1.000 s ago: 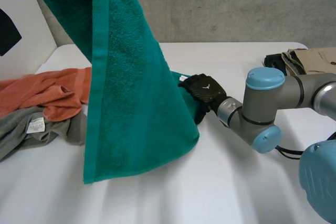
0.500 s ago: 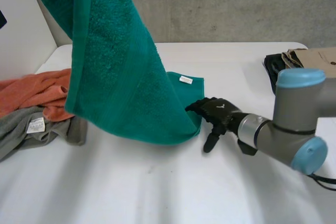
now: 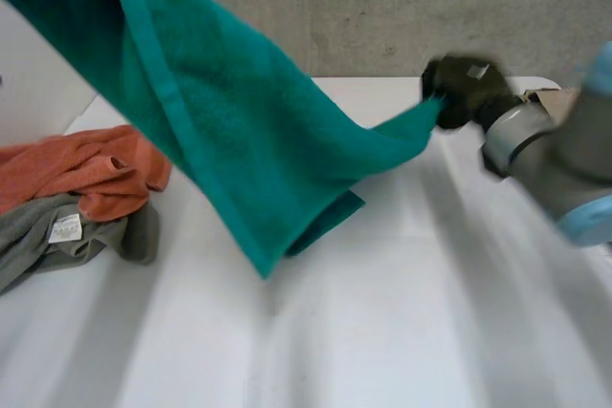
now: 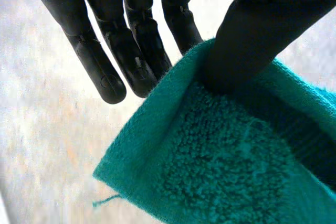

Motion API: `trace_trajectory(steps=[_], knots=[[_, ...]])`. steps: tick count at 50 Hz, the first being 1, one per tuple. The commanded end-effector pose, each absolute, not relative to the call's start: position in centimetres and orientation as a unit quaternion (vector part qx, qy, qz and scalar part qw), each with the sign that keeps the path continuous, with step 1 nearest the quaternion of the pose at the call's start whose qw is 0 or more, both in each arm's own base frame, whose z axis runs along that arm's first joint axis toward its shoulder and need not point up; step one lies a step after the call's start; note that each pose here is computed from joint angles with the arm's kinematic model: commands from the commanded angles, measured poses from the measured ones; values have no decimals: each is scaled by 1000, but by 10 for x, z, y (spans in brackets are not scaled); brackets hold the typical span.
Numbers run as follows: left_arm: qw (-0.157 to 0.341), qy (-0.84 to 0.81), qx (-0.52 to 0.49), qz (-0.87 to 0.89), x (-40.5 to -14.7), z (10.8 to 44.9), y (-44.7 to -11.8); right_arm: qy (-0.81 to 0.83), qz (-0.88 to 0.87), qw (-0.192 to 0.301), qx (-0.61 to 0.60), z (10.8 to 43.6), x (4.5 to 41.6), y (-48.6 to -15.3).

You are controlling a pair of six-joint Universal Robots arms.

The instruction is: Fold the laundry.

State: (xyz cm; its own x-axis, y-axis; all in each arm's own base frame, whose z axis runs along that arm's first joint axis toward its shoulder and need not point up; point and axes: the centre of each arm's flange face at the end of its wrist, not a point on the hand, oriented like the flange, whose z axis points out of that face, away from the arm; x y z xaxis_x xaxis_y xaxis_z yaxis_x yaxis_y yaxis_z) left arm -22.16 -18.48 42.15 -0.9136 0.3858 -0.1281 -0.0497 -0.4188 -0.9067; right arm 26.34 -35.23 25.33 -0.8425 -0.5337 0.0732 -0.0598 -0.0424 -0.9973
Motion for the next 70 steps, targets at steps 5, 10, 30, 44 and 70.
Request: trace_trajectory(steps=[5, 10, 30, 44, 70], knots=[[160, -692, -96, 698, -207, 281, -275, 622, -684, 146, -352, 319, 270, -293], [138, -729, -70, 667, -204, 222, -320, 640, -644, 164, -386, 283, 302, -277], [130, -761, -69, 631, -218, 200, -347, 700, -596, 124, -372, 195, 346, -288], [200, -782, -213, 550, -248, 190, -200, 703, -595, 118, -371, 201, 335, -281], [194, -811, -256, 489, -304, 132, -232, 714, -586, 115, -365, 193, 317, -275]])
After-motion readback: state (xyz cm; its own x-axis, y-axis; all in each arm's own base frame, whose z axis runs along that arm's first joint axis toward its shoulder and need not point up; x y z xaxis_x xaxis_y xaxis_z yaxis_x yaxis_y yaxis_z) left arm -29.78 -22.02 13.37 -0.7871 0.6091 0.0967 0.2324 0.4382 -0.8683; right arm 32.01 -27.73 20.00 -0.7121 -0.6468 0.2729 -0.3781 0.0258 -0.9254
